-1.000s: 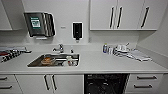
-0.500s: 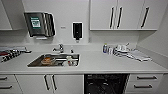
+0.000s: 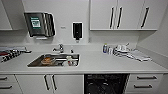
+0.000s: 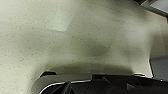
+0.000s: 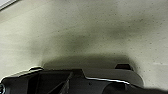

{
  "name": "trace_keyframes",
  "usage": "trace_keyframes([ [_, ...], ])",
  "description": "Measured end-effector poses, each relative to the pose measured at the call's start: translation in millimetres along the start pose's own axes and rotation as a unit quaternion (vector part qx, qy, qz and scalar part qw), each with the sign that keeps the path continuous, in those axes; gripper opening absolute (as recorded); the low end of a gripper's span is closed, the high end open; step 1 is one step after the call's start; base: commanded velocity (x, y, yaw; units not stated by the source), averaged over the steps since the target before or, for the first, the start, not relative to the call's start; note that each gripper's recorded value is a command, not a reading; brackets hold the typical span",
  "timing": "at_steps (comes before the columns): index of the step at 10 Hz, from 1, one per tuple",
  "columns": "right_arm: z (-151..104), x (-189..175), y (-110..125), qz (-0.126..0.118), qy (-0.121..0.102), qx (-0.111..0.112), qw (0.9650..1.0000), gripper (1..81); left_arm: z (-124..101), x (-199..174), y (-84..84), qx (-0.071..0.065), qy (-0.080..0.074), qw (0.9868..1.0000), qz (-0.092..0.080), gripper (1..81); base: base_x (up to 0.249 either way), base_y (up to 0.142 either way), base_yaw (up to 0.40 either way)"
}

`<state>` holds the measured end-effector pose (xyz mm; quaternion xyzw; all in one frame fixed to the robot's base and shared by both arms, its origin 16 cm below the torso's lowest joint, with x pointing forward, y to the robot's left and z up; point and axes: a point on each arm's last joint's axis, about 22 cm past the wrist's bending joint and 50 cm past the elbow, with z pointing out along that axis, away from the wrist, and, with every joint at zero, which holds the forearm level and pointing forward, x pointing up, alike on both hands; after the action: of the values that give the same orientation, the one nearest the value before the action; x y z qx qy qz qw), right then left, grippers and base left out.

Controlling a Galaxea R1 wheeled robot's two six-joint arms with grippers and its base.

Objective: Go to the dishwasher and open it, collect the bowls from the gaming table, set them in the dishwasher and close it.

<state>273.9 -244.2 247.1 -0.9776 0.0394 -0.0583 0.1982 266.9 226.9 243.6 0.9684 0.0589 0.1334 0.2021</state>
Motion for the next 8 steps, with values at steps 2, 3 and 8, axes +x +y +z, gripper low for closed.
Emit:
trace_keyframes([
  [2, 11.9, -13.7, -0.7, -0.006, -0.003, -0.013, 0.9999, 81.1, 4.3, -1.5, 2.9, 0.003, -0.001, 1.0, 0.0, 81.1, 0.0, 0.0, 0.0],
  [3, 16.9, -26.5, -7.4, -0.008, -0.01, -0.012, 0.9999, 81.1, 5.2, -1.9, 4.5, 0.002, -0.001, 1.0, 0.0, 81.1, 0.0, 0.0, 0.0],
  [8, -2.6, -66.6, -15.2, -0.014, -0.037, -0.036, 0.9986, 81.1, -27.7, -20.6, 12.6, 0.008, -0.021, 0.9997, -0.008, 81.1, 0.0, 0.0, 0.0],
])
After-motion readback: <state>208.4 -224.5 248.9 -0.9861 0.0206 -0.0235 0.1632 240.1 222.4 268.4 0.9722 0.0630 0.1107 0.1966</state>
